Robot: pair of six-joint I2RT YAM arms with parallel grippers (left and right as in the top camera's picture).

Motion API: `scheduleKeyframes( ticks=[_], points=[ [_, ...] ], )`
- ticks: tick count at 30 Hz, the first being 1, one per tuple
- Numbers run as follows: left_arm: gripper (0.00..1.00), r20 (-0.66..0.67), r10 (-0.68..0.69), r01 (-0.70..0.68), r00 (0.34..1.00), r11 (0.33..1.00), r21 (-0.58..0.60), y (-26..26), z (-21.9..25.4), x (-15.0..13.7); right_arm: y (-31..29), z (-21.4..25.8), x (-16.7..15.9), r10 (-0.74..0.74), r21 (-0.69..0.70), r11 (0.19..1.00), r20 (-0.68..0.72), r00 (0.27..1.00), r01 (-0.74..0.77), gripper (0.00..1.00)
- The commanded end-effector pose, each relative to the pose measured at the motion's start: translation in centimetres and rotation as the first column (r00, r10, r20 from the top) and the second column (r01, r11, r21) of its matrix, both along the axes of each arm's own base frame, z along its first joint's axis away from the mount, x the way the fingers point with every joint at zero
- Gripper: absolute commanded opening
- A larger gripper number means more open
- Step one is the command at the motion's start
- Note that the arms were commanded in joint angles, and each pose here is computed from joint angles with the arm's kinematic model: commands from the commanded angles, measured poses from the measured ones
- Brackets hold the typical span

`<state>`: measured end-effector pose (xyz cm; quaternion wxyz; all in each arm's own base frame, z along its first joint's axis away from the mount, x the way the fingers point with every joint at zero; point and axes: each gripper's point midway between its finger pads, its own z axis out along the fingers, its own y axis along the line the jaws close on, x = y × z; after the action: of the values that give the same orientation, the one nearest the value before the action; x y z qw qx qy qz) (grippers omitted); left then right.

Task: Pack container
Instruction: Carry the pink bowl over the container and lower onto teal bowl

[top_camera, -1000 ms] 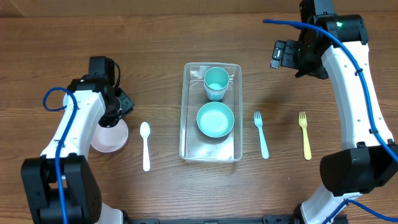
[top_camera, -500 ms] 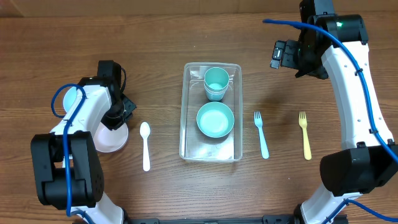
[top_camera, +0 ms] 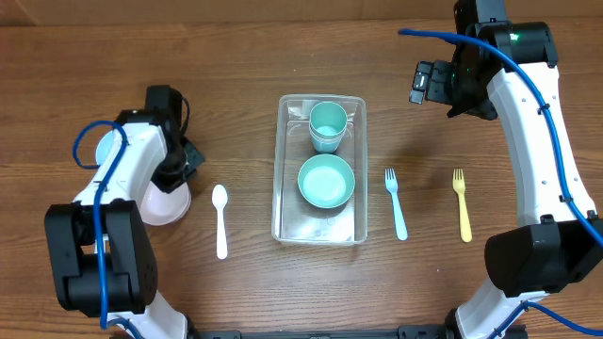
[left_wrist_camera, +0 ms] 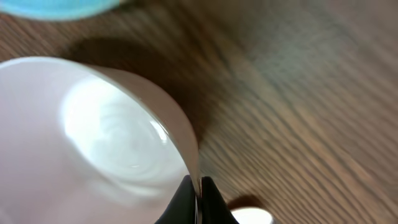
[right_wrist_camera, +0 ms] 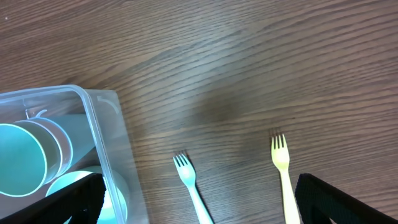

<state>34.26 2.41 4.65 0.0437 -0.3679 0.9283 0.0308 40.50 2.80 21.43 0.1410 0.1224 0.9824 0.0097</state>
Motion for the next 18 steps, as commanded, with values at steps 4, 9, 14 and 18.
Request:
scheduleKeyframes(
  ticks=[4, 9, 14, 18],
  points=[
    [0.04, 0.062, -0.186, 0.185, 0.981, 0.982, 0.03, -1.8, 5.3, 3.2, -0.2, 2.2, 0.1, -0.008, 0.001, 1.0, 0.066, 0.998, 0.008, 1.0],
    [0.04, 0.134, -0.39, 0.392, 0.911, 0.92, 0.016, -6.6, 9.2, 4.9, -0.2, 2.2, 0.1, -0.008, 0.001, 1.0, 0.066, 0.998, 0.008, 1.0],
    [0.04, 0.242, -0.67, 0.68, 0.702, 0.732, 0.053, -15.4, 13.1, 5.6, -0.2, 2.2, 0.1, -0.008, 0.001, 1.0, 0.066, 0.998, 0.008, 1.0],
    [0.04, 0.305, -0.778, 0.792, 0.549, 0.601, 0.108, -21.2, 15.8, 4.9, -0.2, 2.2, 0.1, -0.008, 0.001, 1.0, 0.066, 0.998, 0.008, 1.0]
  ],
)
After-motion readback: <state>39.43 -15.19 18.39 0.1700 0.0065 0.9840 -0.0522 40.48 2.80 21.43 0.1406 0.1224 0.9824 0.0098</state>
